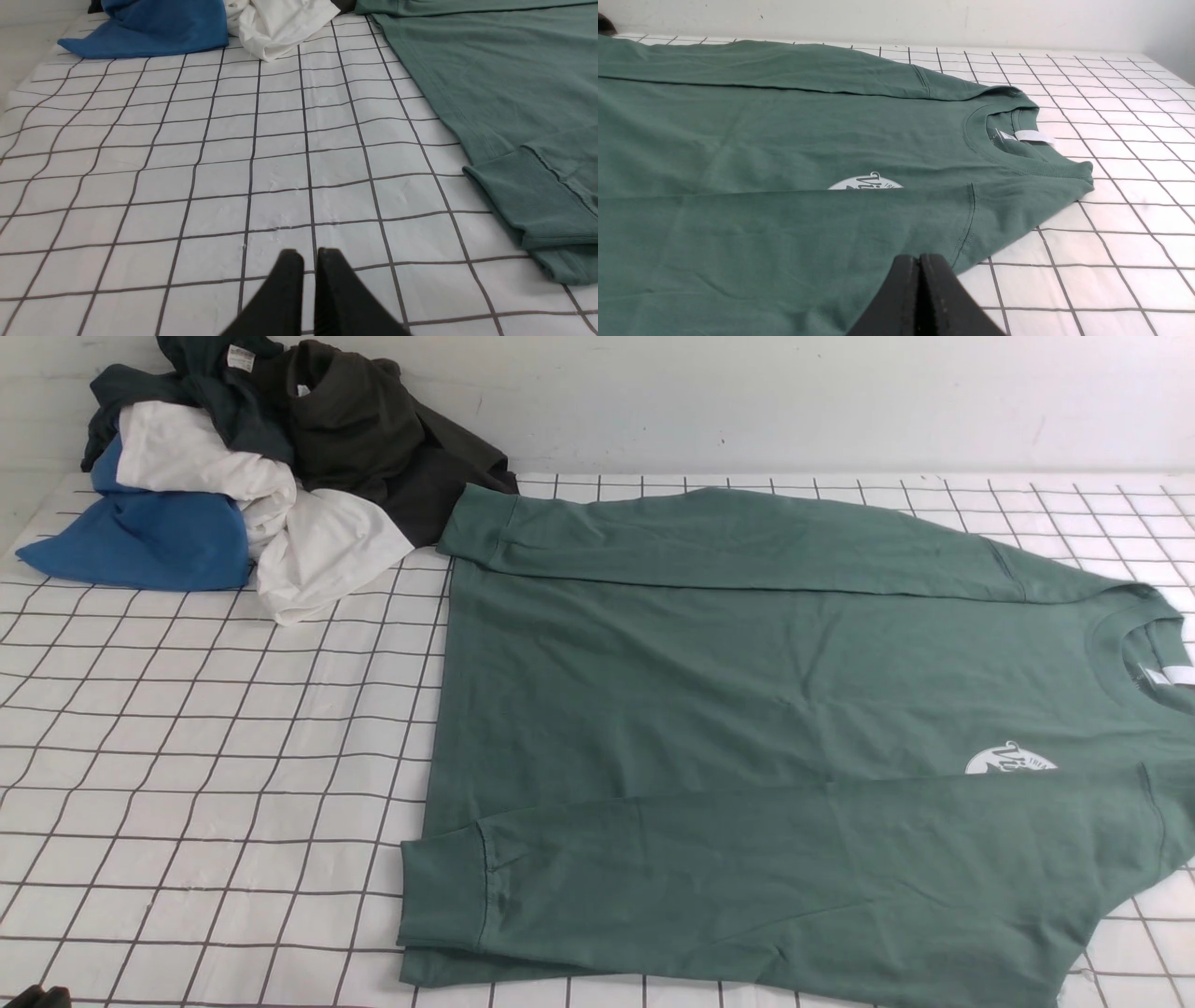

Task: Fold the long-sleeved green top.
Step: Use the left arm to clamp the cuff closest to it

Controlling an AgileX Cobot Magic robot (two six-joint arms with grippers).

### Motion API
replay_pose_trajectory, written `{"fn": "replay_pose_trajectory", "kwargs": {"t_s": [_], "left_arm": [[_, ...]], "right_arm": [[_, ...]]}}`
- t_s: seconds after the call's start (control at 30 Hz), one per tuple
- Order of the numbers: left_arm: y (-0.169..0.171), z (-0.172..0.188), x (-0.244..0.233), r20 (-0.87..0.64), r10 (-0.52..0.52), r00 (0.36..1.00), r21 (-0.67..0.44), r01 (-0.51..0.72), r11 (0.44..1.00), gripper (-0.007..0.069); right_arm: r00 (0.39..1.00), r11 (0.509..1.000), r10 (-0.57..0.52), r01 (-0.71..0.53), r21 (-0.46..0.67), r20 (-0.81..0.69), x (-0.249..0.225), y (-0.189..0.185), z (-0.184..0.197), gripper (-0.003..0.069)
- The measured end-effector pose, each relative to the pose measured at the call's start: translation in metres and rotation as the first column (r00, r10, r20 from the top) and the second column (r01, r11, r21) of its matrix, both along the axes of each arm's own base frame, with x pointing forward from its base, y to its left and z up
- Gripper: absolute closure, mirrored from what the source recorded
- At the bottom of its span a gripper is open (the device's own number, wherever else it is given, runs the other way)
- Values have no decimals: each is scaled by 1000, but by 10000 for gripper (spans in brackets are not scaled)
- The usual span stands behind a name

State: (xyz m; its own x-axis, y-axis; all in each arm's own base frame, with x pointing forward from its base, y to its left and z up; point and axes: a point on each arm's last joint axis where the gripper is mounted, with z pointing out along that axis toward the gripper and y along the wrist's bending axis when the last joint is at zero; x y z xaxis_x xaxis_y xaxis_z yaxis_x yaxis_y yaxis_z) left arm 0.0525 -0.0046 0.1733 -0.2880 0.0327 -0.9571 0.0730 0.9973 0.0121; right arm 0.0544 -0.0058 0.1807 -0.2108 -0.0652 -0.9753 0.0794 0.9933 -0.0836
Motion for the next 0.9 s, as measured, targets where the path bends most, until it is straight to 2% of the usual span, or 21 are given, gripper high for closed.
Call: {"fn": "replay_pose_trajectory", "kwargs": {"t_s": [0.23, 0.4, 0.5, 0.6, 0.7, 0.73, 0.77, 0.8, 0.9], "left_arm": [[0, 3, 2, 58, 5, 998, 1, -5, 1000, 599], [2, 29, 4, 336, 26, 941, -16, -22, 1000, 599], [4, 49, 1, 536, 44, 843, -32, -32, 999, 599], [5, 65, -5, 684, 62, 727, -53, -34, 998, 599], [7, 79, -14, 795, 98, 598, -122, -1, 993, 599], [7, 80, -15, 806, 113, 580, -149, 15, 989, 599], [7, 81, -16, 814, 115, 569, -152, 16, 988, 599], [8, 83, -17, 824, 138, 550, -192, 42, 981, 599], [9, 96, -20, 818, 170, 549, -275, 114, 955, 599]], "right_arm": [[1000, 1000, 0, 0, -6, 0, 0, 0, 0, 673], [999, 998, 2, 2, -68, 51, 1, -1, 4, 673], [970, 996, 27, -4, -94, 241, 2, 1, 22, 673], [886, 995, 57, -12, -100, 461, -1, 3, 43, 673], [757, 997, 76, -46, -62, 649, -9, 6, 62, 673], [723, 997, 79, -59, -52, 687, -11, 7, 65, 673], [715, 997, 79, -63, -49, 695, -12, 7, 66, 673], [663, 995, 81, -91, -27, 744, -15, 8, 71, 673], [587, 983, 69, -176, 44, 806, -20, 9, 78, 673]]}}
